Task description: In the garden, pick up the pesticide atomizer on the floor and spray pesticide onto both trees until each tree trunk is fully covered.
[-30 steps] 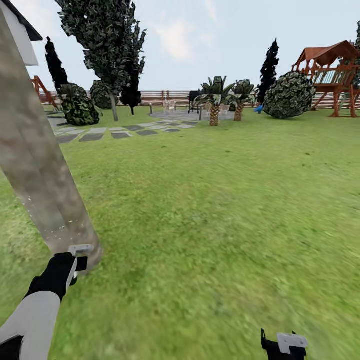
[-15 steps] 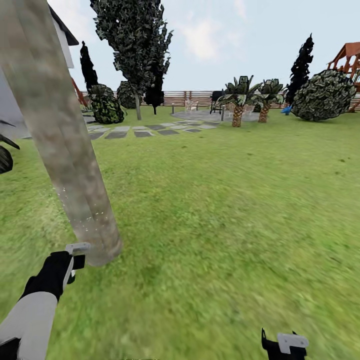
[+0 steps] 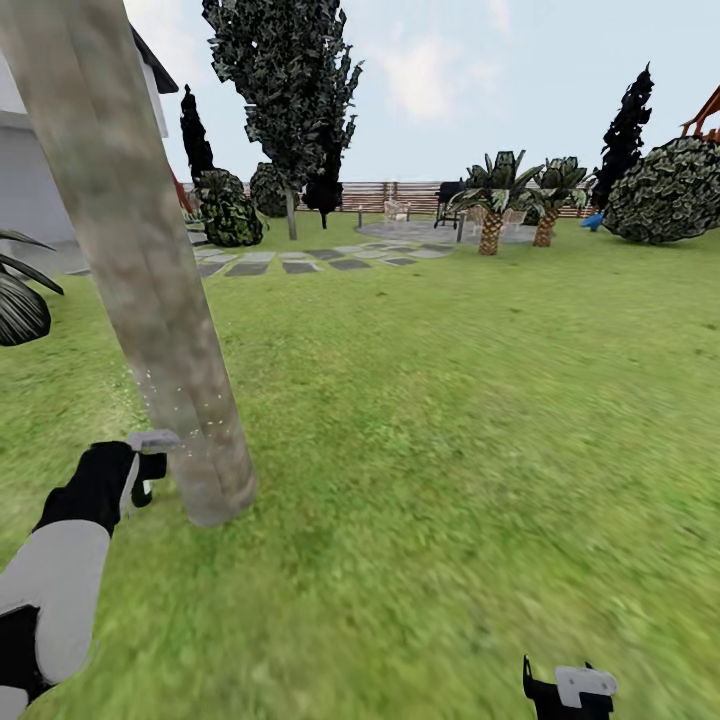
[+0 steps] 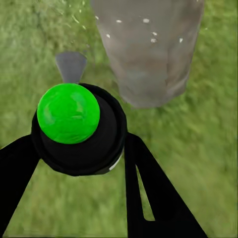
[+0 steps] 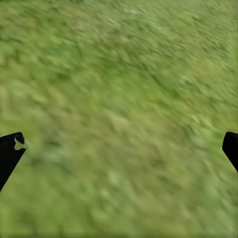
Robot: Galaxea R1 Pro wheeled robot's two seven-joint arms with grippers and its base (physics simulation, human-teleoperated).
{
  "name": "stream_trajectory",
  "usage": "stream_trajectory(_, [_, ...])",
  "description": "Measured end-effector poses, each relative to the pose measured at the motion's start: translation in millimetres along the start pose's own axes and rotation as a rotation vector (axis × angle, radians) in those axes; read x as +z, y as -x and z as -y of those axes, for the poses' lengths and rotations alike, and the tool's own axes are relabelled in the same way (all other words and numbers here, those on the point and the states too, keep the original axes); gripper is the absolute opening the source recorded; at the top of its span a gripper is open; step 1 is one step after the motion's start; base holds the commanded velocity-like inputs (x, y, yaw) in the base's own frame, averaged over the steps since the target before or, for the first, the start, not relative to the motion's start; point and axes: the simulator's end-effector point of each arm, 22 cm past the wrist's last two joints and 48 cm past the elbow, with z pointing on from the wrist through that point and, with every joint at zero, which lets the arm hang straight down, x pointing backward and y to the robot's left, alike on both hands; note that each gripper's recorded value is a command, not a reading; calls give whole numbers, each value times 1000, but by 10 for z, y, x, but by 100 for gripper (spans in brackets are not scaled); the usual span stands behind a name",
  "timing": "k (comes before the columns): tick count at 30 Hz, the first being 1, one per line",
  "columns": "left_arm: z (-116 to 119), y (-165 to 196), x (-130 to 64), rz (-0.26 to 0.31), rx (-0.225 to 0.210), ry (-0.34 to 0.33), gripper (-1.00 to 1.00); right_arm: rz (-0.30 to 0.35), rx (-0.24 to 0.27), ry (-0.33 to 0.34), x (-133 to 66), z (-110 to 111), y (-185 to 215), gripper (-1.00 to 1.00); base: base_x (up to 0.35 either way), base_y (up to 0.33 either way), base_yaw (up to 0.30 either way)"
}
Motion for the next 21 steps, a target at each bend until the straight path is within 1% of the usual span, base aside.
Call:
stream_trajectory(1, [-29,-9,5,-1,-3,1,-100,0,0,0,0,1,-1,100,0,0,0])
stream_trajectory(2, [11,-12,5,-2,-5,-7,-100,0,0,0,0,1,-1,100,0,0,0])
stream_trajectory(4, [241,21,-16,4,10,-37,-100,0,0,-1,-1,3,-1,100,0,0,0])
stream_trajectory(5, [436,38,-37,7,21,-62,-100,0,0,-1,-1,3,-2,100,0,0,0])
stream_trajectory(6, [685,40,-69,6,34,-93,-100,0,0,-1,-1,3,-2,100,0,0,0])
stream_trajectory(7, [716,22,-76,-3,44,-92,-100,0,0,0,0,1,-1,100,0,0,0])
stream_trajectory(9, [662,5,-72,-14,46,-82,-100,0,0,0,0,1,-1,100,0,0,0])
stream_trajectory(10, [522,-3,-56,-17,49,-60,-100,0,0,0,0,0,0,100,0,0,0])
stream_trajectory(11, [238,-18,-26,-22,41,-26,-100,0,0,0,0,0,-1,100,0,0,0])
stream_trajectory(12, [-90,-15,-11,-23,48,15,-100,0,0,0,0,0,0,100,0,0,0])
stream_trajectory(13, [-133,-23,-6,-24,38,7,-100,0,0,0,0,1,-1,100,0,0,0])
stream_trajectory(14, [-193,-28,-3,-25,39,8,-100,0,0,0,0,1,0,100,0,0,0])
stream_trajectory(17, [-199,-30,1,-23,47,1,-100,2,0,-1,2,6,5,100,0,0,21])
stream_trajectory(20, [-120,-15,-6,-22,46,-8,-100,2,1,-2,1,7,5,100,0,0,209])
stream_trajectory(21, [33,19,-22,-19,39,-30,-100,2,0,-3,2,9,6,100,0,0,266])
